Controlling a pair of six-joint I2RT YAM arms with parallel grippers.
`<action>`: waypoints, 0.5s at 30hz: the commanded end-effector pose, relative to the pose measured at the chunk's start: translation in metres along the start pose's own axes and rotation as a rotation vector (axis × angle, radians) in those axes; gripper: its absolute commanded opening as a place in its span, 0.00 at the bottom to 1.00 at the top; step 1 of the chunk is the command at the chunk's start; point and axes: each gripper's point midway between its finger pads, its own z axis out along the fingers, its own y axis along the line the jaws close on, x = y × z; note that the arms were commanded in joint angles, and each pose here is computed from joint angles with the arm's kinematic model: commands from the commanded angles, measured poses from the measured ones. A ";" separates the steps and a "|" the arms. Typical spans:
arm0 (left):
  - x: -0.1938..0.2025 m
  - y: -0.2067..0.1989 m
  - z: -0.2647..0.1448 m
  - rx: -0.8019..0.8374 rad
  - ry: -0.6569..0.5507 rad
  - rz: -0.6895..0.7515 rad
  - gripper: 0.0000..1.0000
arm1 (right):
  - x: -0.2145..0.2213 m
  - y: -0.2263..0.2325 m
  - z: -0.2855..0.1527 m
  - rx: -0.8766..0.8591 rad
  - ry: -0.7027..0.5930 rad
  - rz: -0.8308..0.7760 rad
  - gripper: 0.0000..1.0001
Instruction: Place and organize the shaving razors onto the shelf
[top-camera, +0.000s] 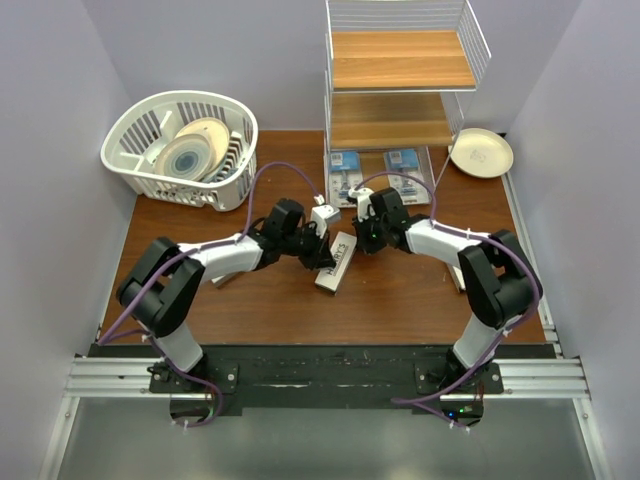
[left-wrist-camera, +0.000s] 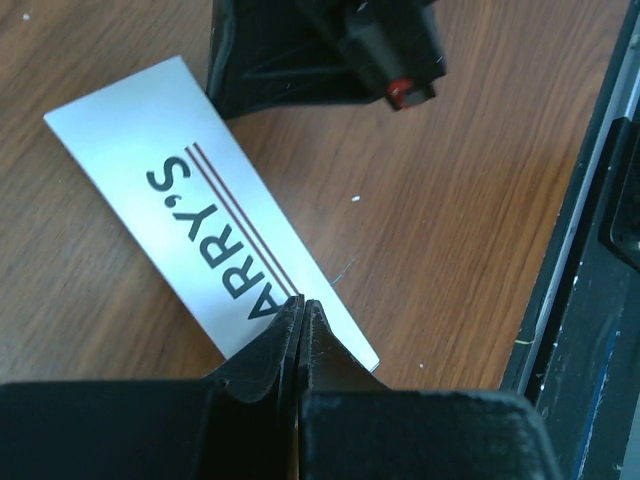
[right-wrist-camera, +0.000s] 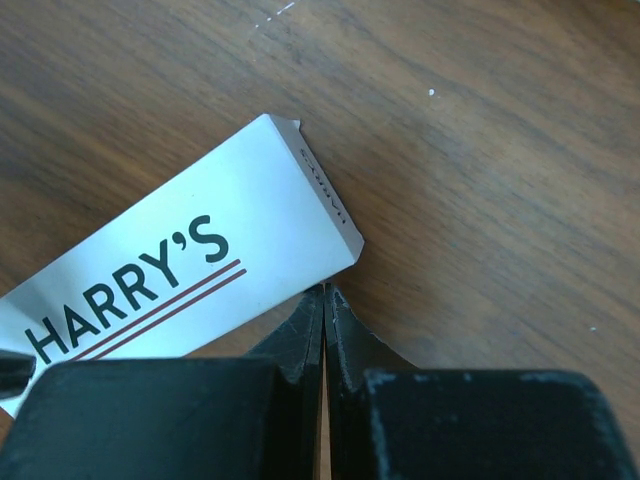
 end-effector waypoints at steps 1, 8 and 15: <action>-0.027 -0.010 0.005 0.052 -0.061 0.028 0.00 | -0.033 0.005 0.002 -0.008 -0.082 0.014 0.00; -0.049 0.013 -0.040 -0.142 -0.093 0.040 0.00 | -0.043 0.001 0.012 0.004 -0.074 0.012 0.00; 0.024 0.063 -0.056 -0.281 -0.044 -0.237 0.00 | -0.045 0.003 0.020 -0.002 -0.061 0.017 0.00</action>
